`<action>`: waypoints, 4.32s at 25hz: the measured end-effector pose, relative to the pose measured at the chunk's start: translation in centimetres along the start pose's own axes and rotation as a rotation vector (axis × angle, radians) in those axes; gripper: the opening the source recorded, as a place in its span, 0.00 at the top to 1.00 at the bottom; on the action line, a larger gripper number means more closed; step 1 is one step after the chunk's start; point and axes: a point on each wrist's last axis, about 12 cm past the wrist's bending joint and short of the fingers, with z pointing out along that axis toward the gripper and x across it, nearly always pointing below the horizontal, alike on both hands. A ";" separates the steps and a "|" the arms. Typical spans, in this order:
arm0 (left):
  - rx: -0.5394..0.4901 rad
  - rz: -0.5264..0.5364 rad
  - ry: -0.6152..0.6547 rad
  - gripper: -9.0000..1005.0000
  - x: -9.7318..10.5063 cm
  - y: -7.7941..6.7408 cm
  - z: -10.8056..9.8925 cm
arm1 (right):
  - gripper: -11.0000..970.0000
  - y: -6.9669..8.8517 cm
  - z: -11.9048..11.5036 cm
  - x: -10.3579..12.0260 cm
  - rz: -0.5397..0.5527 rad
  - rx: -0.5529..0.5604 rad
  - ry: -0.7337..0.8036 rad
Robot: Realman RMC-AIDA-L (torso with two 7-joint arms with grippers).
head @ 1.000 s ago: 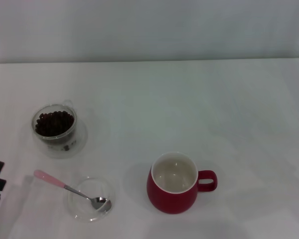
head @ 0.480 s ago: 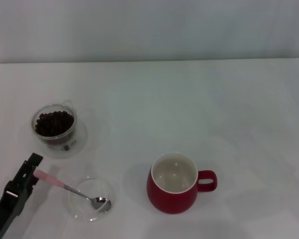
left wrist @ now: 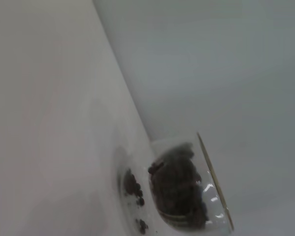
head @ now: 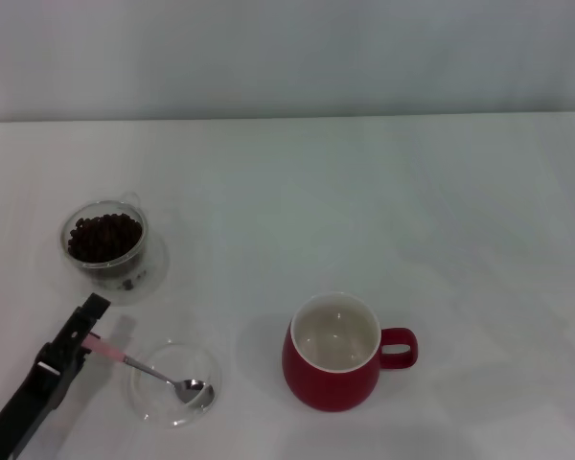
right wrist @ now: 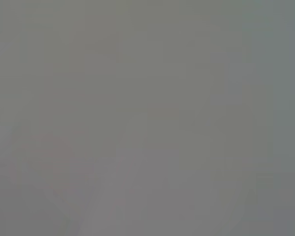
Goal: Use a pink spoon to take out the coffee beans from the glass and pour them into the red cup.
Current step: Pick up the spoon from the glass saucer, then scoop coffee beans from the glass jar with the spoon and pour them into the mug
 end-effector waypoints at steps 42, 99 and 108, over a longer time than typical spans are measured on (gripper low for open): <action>0.001 0.066 0.027 0.62 0.0 0.1 -0.4 | 0.45 0.7 -0.6 0.0 0.037 0.011 0.004; 0.084 0.734 0.321 0.86 -24.4 -13.8 8.7 | 0.45 7.9 -5.3 -2.5 0.262 -0.105 -0.037; 0.045 0.834 0.441 0.86 -23.2 -16.0 12.8 | 0.45 8.1 -5.7 -2.5 0.277 -0.104 -0.009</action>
